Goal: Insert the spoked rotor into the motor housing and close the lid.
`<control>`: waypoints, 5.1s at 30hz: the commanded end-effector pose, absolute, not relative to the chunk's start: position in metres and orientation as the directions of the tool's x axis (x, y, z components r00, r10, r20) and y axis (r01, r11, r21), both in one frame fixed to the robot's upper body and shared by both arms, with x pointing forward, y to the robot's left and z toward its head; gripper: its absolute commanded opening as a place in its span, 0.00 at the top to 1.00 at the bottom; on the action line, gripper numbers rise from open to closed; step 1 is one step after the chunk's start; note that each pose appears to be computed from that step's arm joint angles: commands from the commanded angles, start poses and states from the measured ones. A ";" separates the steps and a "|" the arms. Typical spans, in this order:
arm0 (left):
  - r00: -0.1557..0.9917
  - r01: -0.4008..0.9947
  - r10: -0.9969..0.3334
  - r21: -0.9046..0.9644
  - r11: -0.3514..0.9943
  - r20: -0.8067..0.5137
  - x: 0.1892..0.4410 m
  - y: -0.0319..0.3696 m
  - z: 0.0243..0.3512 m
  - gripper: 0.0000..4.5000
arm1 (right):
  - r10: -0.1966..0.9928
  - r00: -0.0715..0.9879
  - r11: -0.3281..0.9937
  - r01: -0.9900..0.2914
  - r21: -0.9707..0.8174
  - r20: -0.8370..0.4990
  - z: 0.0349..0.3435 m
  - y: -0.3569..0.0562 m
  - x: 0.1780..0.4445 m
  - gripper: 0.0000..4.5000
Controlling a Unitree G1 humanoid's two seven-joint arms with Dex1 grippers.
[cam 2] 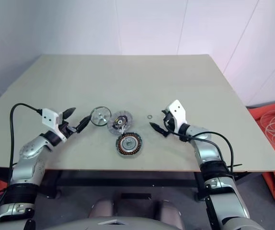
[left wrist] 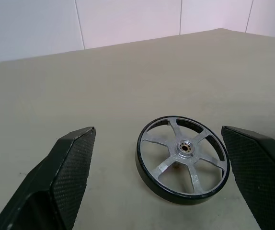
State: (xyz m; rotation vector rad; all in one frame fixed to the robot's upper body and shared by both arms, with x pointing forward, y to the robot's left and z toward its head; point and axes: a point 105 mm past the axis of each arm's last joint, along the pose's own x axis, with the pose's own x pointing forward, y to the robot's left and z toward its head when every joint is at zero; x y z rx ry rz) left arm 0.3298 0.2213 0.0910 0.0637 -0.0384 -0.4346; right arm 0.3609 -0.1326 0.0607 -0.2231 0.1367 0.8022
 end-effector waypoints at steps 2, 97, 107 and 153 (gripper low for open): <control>0.905 0.411 -0.419 0.103 0.906 0.074 0.332 0.226 0.106 0.01 | 0.703 0.695 0.674 -0.719 -0.169 -0.152 0.077 -0.131 0.365 0.00; 0.860 0.489 -0.503 0.135 0.861 0.089 0.320 0.204 0.125 0.00 | 0.487 0.009 -0.816 -0.351 -0.459 -0.873 0.113 -0.005 0.314 0.99; 0.861 0.487 -0.500 0.128 0.864 0.093 0.322 0.202 0.129 0.00 | 0.460 0.026 -0.771 -0.484 -0.414 -0.888 0.113 -0.008 0.320 0.95; 0.868 0.495 -0.496 0.034 0.868 0.034 0.307 0.225 0.098 0.00 | 0.621 0.714 0.698 -0.692 -0.186 -0.324 0.058 -0.090 0.409 0.16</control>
